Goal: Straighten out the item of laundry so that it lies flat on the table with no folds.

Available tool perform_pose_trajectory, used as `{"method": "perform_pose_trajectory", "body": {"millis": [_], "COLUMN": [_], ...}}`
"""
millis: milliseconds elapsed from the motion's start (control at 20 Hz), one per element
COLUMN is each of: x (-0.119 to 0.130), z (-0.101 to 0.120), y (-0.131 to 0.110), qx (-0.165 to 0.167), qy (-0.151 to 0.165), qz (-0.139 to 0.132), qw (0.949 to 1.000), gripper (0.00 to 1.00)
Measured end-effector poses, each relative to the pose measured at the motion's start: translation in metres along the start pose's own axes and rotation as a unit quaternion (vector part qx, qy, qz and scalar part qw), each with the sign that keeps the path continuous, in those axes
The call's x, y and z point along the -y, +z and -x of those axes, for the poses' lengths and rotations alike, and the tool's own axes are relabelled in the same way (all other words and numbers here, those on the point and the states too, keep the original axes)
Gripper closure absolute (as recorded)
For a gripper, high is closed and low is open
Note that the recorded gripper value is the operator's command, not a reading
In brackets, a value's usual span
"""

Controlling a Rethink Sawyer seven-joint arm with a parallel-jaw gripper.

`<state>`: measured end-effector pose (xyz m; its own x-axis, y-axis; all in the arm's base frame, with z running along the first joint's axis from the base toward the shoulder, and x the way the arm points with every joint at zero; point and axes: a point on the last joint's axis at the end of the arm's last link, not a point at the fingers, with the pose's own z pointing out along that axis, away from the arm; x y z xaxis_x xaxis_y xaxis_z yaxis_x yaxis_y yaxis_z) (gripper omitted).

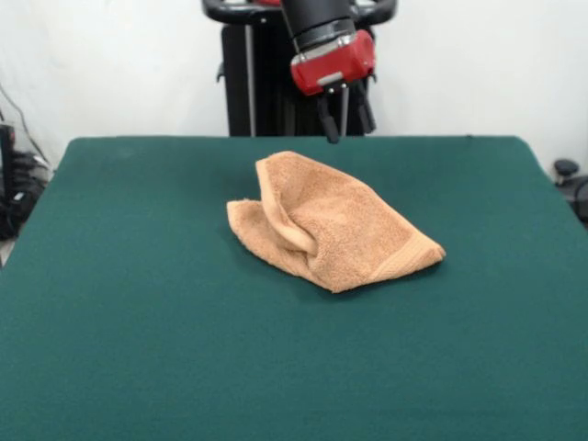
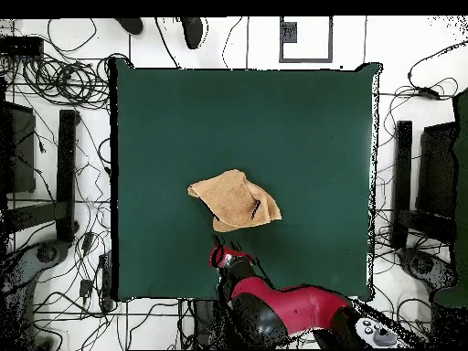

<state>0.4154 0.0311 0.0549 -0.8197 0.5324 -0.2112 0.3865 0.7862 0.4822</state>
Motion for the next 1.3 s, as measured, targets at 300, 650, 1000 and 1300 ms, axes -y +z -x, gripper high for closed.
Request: {"method": "perform_pose_trajectory", "body": {"millis": [300,650,1000,1300], "x": [-0.005,-0.013,0.001,0.01], "z": [-0.025,-0.029,-0.02,0.001], "y": [-0.003,-0.013,-0.025,-0.04], "qx": [0.033,0.077,0.101,0.143], "qy": [-0.044,-0.086,-0.08,-0.054], "qz": [-0.017,0.004,-0.022,-0.065], "qw": [0.9983,0.9933,0.9915,0.9861], "gripper": [0.0,0.0,0.0,0.0]}}
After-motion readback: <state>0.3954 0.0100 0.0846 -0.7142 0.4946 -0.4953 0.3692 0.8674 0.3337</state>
